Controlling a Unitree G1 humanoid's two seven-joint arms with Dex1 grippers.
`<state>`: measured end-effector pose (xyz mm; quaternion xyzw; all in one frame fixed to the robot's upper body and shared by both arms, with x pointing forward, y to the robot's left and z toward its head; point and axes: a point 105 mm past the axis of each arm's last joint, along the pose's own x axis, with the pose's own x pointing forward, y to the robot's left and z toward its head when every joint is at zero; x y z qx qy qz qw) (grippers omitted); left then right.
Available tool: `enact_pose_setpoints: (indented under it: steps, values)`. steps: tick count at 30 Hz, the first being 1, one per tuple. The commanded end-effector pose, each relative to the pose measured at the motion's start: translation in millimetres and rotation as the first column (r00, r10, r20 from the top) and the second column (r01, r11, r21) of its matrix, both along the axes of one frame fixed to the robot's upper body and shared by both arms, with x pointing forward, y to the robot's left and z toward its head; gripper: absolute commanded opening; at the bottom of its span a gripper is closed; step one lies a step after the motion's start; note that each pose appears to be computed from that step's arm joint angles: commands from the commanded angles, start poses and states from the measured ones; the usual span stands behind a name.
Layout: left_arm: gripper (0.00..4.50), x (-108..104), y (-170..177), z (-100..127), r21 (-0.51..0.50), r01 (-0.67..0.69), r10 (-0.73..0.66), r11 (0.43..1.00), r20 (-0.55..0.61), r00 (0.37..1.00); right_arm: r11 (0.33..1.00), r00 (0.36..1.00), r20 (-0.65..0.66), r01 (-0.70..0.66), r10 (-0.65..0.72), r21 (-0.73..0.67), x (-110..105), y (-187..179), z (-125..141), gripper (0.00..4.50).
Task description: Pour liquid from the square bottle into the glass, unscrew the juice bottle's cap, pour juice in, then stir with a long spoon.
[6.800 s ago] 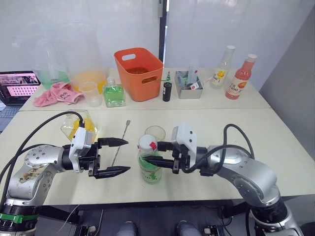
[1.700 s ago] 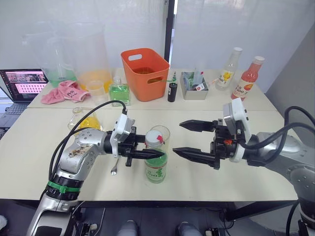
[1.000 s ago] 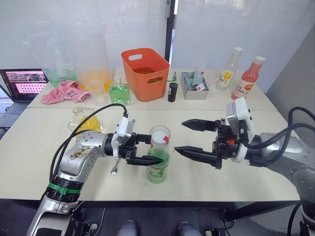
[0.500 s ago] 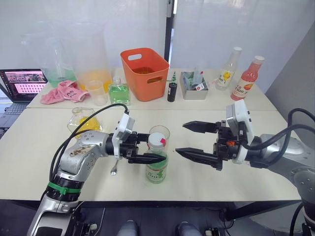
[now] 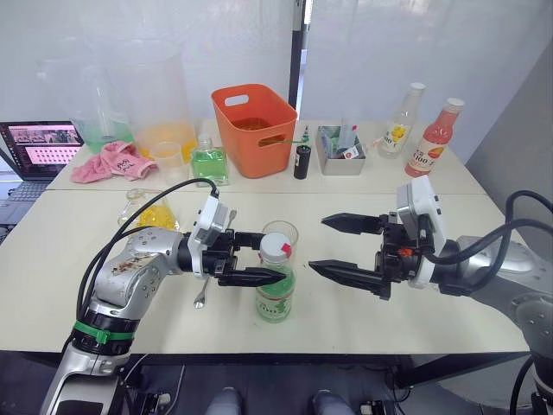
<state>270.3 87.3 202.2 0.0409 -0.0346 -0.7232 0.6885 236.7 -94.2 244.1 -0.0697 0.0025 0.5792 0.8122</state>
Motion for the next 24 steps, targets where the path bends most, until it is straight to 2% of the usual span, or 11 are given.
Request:
enact_pose_setpoints:
  steps: [1,2,11,18,24]
  values:
    - [2.09,-3.6,-1.2,3.4,0.002,0.018,-0.018,1.0,0.032,0.999,1.0,0.999,0.042,-0.001,0.001,-0.011,-3.2,-0.7,6.6,4.5]
    - [1.79,-3.8,-1.1,2.6,0.006,0.019,-0.019,1.0,0.032,0.999,1.0,0.999,0.043,0.0,0.001,-0.011,-3.2,-0.6,6.6,4.5]
    - [1.79,-2.5,-0.4,0.9,0.015,0.012,-0.013,1.0,0.052,0.999,1.0,0.998,0.059,-0.01,0.011,-0.008,-3.7,3.9,9.6,4.5]
    - [1.79,1.2,0.3,1.9,0.014,-0.002,0.001,1.0,0.09,0.996,0.99,0.987,0.082,-0.141,0.138,0.027,-11.9,41.9,19.7,4.5]
    - [1.79,-0.2,0.6,-0.6,0.022,0.004,-0.006,1.0,0.093,0.996,0.989,0.988,0.069,-0.142,0.14,0.033,0.4,60.5,16.4,4.5]
